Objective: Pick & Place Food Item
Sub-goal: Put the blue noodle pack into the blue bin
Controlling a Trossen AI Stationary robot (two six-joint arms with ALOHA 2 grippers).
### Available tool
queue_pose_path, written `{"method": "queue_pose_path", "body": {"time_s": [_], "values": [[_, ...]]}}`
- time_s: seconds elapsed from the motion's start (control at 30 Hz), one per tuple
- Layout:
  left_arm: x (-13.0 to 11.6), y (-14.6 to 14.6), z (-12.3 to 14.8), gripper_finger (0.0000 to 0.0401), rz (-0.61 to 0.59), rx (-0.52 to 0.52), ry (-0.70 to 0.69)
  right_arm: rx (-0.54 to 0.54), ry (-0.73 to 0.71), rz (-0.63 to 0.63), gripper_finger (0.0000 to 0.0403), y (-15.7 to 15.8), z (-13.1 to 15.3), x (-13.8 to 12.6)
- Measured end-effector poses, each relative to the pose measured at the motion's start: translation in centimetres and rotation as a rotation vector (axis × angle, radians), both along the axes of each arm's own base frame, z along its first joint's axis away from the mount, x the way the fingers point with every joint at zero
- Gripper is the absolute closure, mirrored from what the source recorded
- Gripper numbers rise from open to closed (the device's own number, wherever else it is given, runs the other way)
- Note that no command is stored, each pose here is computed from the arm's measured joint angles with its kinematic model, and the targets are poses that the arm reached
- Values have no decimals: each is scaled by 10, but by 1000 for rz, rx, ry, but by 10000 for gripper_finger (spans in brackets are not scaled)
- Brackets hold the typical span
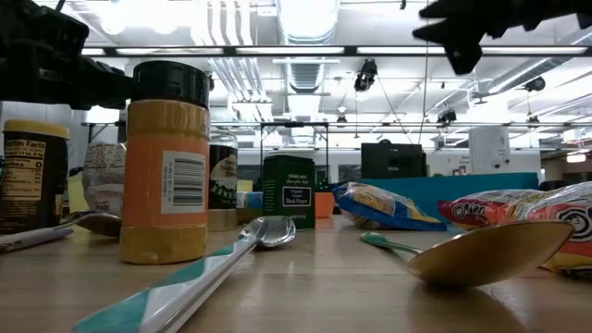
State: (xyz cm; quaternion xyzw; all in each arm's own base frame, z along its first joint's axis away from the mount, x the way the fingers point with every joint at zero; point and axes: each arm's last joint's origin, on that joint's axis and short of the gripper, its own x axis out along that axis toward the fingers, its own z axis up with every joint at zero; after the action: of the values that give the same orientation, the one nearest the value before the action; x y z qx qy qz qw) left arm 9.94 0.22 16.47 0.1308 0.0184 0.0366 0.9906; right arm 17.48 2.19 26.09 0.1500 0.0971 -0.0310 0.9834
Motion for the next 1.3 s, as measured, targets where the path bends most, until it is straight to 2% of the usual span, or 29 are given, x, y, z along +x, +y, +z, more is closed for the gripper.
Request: {"method": "queue_pose_path", "body": {"time_s": [0.23, 0.6, 0.97, 1.07, 1.3], "values": [[0, 0, 0, 401, 0, 0, 0, -24, 121, -1, 262, 3, -19, 21], [0, 0, 0, 401, 0, 0, 0, -112, 254, 23, 262, 9, -32, 58], [0, 0, 0, 401, 0, 0, 0, -417, 297, 184, 256, 18, -26, 108], [0, 0, 0, 401, 0, 0, 0, -515, 312, 221, 230, 20, -28, 120], [0, 0, 0, 401, 0, 0, 1, -655, 393, 253, 121, 20, -45, 130]]}}
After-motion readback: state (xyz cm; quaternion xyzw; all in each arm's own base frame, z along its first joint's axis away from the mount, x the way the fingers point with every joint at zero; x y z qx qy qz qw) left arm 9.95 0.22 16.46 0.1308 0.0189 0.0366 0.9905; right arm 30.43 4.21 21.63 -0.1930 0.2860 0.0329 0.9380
